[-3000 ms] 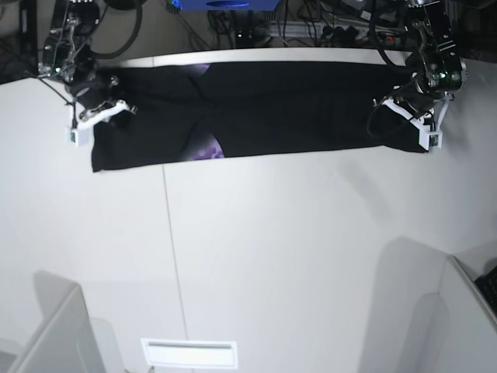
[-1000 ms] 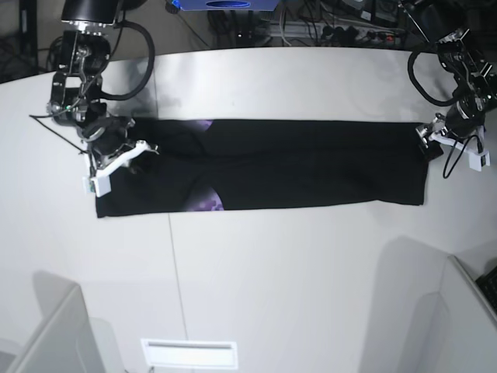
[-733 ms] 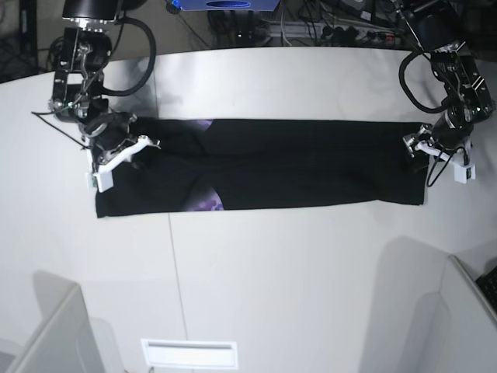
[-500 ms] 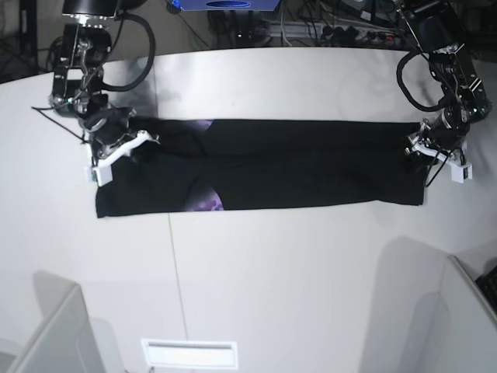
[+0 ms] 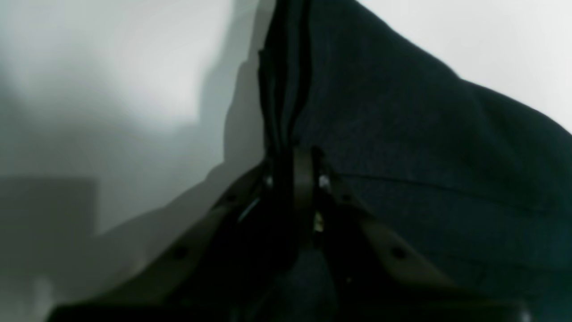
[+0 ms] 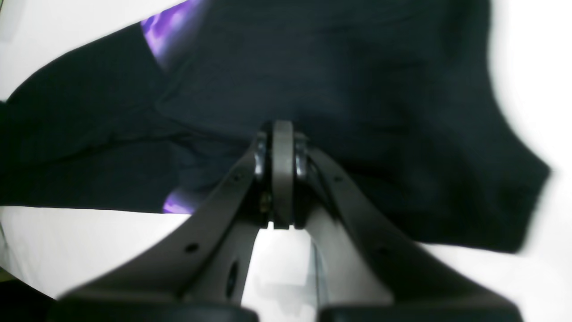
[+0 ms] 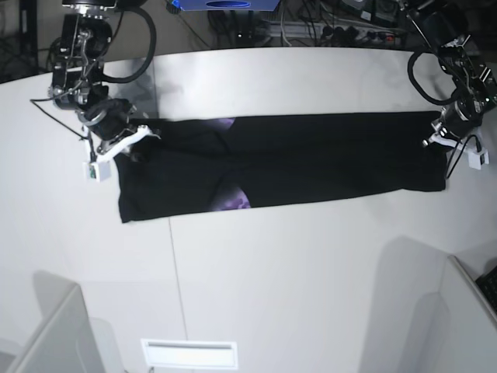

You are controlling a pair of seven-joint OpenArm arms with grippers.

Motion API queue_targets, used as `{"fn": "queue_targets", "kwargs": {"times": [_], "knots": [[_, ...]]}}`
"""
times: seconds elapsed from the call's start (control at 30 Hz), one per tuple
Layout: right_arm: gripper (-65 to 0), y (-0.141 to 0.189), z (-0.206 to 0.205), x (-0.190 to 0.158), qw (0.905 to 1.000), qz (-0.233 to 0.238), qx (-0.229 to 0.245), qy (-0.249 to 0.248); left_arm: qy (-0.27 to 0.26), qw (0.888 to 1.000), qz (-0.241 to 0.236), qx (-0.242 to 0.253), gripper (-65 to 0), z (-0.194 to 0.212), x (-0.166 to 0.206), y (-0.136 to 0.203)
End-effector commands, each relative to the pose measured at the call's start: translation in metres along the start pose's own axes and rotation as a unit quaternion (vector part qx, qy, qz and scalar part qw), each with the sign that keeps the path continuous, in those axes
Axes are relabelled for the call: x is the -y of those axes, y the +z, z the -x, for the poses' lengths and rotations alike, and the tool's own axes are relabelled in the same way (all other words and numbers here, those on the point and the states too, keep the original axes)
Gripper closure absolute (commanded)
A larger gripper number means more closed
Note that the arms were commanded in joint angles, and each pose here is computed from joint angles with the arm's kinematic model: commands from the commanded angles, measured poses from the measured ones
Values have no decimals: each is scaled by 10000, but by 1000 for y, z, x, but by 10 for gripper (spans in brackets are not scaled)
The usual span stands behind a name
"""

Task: Fold the T-shirt properly
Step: 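Grasp both ends of the folded strip with the grippers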

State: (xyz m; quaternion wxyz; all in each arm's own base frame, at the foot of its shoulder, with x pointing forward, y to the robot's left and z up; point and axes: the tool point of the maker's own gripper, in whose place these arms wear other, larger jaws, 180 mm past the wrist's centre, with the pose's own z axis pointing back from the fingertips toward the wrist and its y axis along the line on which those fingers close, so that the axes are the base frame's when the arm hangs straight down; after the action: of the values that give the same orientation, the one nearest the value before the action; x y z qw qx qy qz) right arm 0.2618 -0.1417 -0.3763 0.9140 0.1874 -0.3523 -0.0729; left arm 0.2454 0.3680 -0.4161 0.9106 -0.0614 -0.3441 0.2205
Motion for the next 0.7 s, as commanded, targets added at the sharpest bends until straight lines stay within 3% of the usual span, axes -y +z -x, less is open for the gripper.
{"fn": "queue_targets", "kwargs": {"times": [0.0, 0.43, 0.67], "knots": [[0, 6, -14, -2, 9997, -41, 242, 77, -205, 9991, -37, 371, 0, -30, -2, 11], [0, 7, -17, -3, 9995, -41, 287, 95, -1115, 9902, -89, 841, 0, -58, 19, 51], [0, 7, -18, -4, 9995, -51, 298, 100, -1840, 9788, 503, 748, 0, -43, 83, 50]]}}
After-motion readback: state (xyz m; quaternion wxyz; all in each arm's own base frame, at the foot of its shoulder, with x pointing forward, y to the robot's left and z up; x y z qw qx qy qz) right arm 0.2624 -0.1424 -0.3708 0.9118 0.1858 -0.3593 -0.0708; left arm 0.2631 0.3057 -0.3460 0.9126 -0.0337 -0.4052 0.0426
